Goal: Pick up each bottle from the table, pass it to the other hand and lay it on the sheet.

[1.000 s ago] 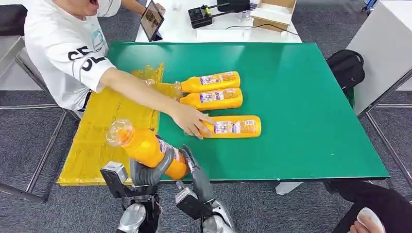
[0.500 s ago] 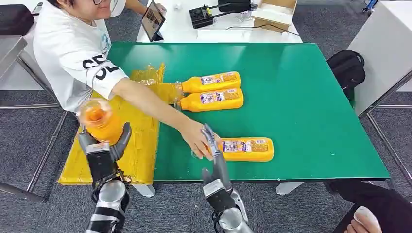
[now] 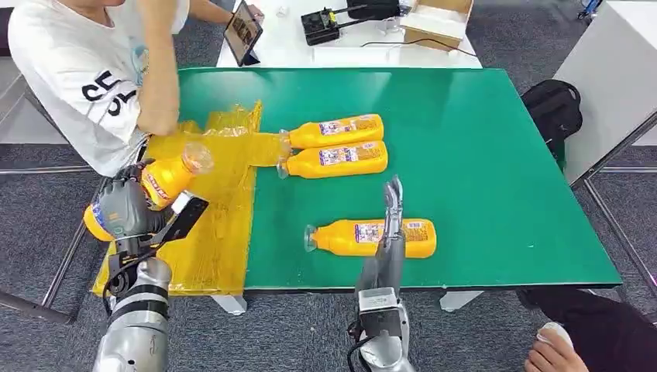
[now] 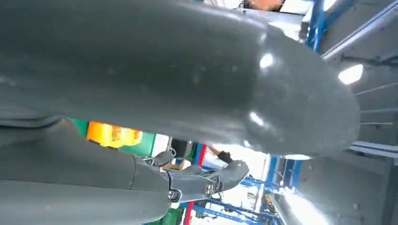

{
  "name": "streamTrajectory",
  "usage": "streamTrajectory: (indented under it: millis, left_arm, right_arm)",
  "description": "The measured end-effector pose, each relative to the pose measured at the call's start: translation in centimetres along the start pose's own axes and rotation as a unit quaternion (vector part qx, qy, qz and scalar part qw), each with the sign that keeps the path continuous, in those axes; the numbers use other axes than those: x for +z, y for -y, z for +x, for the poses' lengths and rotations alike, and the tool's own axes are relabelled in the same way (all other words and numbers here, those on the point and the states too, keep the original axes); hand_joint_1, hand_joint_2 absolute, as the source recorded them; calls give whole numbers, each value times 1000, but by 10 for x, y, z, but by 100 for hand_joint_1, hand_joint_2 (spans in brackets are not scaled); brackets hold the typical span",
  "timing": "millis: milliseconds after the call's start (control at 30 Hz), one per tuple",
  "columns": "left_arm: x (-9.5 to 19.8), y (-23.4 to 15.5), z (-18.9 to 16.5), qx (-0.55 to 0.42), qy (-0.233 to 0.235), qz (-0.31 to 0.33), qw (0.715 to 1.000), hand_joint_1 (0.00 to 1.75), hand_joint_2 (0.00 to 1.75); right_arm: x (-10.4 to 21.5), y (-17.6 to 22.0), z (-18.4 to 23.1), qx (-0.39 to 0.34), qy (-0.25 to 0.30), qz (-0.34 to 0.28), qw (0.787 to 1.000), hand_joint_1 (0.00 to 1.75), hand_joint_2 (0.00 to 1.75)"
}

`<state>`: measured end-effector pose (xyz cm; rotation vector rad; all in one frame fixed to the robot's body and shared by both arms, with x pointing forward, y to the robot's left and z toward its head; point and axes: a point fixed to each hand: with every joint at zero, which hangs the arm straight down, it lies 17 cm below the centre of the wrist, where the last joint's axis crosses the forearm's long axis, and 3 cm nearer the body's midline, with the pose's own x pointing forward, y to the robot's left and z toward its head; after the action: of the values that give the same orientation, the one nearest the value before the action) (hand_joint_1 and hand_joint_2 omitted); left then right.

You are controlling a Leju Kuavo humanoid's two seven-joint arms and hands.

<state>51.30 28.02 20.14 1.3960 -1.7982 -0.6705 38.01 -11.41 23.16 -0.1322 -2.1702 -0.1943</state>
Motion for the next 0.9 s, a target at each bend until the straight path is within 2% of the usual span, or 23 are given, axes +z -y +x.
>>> streamTrajectory:
  millis: [200, 433, 633, 700, 800, 900]
  left_arm:
    - [4, 27, -15, -31, -56, -49, 997, 175, 175]
    - [16, 60, 3, -59, 10, -104, 993, 175, 175]
    - [25, 76, 1, -60, 27, -133, 989, 175, 175]
    - [34, 88, 1, -58, 36, -154, 986, 175, 175]
    - [46, 102, -1, -47, 24, -178, 983, 175, 175]
    - [56, 115, 2, -44, 38, -203, 978, 175, 175]
  right_arm:
    - [-2, -1, 4, -13, 2, 0, 1000, 0, 0]
    - [-2, -1, 4, -18, 0, 1, 1000, 0, 0]
    - [-1, -3, 4, -22, 0, 5, 1000, 0, 0]
    - [-1, -4, 5, -26, -1, 5, 1000, 0, 0]
    - [-1, -7, 6, -27, 1, 10, 1000, 0, 0]
    - [0, -11, 6, -32, 1, 20, 999, 0, 0]
